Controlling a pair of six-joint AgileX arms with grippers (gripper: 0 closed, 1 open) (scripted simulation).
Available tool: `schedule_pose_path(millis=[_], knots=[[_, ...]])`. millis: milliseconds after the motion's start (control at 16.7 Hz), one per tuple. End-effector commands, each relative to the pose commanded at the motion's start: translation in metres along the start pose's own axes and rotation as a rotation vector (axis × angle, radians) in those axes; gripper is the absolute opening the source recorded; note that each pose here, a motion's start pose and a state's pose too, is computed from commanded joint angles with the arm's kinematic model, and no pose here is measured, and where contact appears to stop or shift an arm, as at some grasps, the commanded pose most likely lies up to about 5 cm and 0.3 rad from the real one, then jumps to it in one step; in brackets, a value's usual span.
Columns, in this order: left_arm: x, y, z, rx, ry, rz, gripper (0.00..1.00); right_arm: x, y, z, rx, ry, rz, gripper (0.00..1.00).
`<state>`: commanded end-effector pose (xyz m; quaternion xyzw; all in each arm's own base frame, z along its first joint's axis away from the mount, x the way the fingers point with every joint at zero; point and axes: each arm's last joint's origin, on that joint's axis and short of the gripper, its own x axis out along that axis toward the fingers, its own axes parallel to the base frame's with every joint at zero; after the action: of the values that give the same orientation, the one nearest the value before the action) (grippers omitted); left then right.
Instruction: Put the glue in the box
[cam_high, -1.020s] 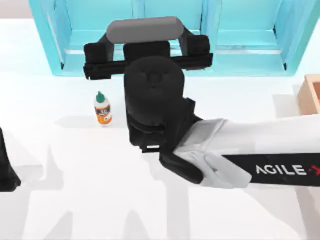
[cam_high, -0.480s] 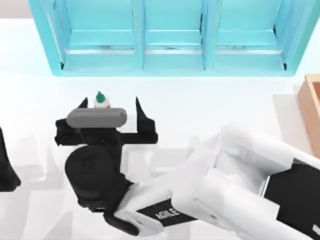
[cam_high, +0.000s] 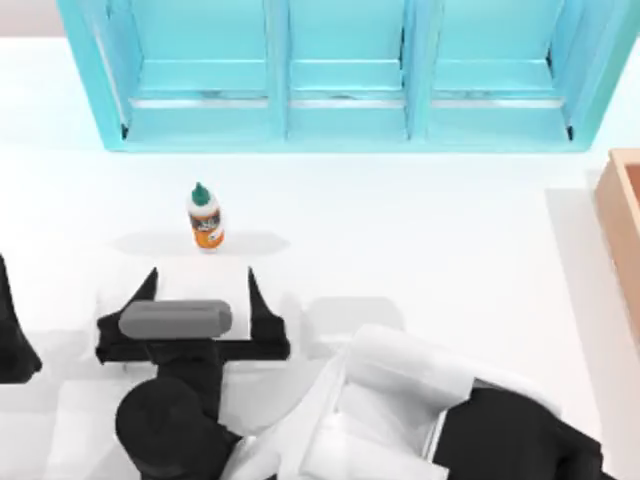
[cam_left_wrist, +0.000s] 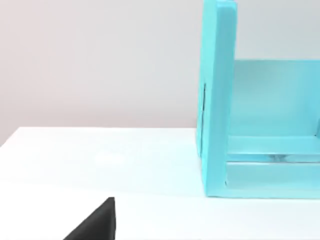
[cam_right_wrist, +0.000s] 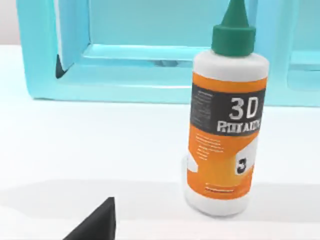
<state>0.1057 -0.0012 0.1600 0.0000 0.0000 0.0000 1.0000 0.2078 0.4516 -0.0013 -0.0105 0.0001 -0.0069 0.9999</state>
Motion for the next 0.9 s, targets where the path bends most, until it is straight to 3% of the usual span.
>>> schedule_pose_path(millis=[540, 900], knots=[[0.0, 0.0, 0.0, 0.0, 0.0, 0.0, 1.0, 0.005, 0.001, -0.004, -0.001, 0.001, 0.002, 1.0], [0.0, 0.0, 0.0, 0.0, 0.0, 0.0, 1.0, 0.073, 0.005, -0.003, 0.004, -0.002, 0.003, 1.0]])
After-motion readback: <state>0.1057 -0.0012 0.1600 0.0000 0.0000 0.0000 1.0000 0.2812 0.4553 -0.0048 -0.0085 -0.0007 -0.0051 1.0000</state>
